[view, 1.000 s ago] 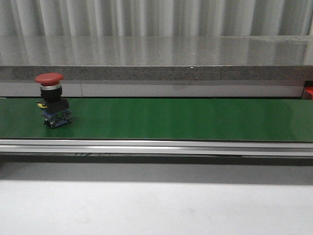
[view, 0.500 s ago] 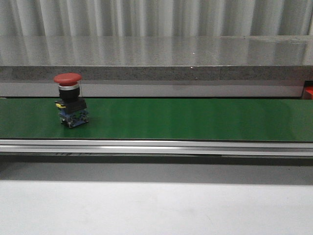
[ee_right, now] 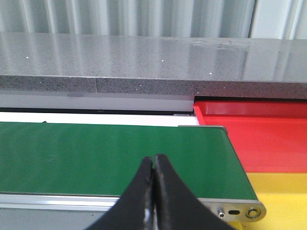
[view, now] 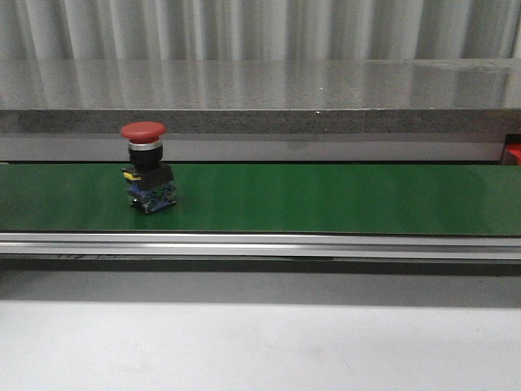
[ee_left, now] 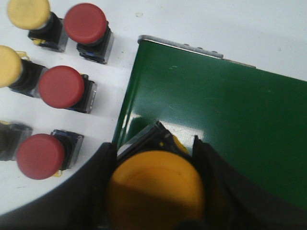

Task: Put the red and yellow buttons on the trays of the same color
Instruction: 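Grasp the yellow button with the left gripper and carry it over the belt, then set the yellow button on the belt and open the left gripper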

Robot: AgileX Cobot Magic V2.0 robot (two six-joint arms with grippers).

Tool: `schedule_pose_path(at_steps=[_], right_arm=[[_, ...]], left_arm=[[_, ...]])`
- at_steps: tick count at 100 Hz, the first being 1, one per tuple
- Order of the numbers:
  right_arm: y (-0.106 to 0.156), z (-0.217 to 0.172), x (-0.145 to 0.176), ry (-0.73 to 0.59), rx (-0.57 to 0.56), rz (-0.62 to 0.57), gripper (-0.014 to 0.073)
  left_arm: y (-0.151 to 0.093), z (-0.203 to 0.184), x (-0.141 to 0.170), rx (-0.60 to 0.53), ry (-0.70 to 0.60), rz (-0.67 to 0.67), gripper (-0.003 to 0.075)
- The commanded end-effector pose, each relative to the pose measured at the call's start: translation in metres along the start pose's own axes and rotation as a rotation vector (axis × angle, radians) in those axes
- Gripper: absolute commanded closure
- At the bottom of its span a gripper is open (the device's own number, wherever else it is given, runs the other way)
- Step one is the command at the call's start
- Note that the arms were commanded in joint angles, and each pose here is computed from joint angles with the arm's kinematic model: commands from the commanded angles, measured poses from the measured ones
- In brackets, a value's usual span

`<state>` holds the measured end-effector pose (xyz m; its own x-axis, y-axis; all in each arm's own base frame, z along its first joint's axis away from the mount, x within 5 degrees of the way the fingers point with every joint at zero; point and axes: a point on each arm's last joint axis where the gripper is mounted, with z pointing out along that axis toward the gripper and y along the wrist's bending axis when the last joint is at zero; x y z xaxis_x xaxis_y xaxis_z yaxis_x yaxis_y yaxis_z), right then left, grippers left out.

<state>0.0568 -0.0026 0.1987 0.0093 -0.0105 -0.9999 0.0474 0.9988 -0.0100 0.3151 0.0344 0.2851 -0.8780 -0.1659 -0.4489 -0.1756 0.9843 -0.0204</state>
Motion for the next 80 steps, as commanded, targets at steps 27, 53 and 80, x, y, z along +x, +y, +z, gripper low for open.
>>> schedule_pose_path(at_steps=[27, 53, 80], right_arm=[[-0.001, -0.002, -0.015, -0.115, 0.013, -0.008, 0.0662], [-0.001, -0.002, -0.015, -0.115, 0.013, -0.008, 0.0662], [-0.001, -0.002, -0.015, -0.115, 0.013, -0.008, 0.0662]], left_arm=[[-0.007, 0.018, -0.015, 0.030, -0.014, -0.005, 0.0741], [-0.007, 0.034, -0.013, 0.026, 0.036, -0.005, 0.0715], [-0.013, 0.018, -0.026, 0.069, 0.025, 0.053, 0.0055]])
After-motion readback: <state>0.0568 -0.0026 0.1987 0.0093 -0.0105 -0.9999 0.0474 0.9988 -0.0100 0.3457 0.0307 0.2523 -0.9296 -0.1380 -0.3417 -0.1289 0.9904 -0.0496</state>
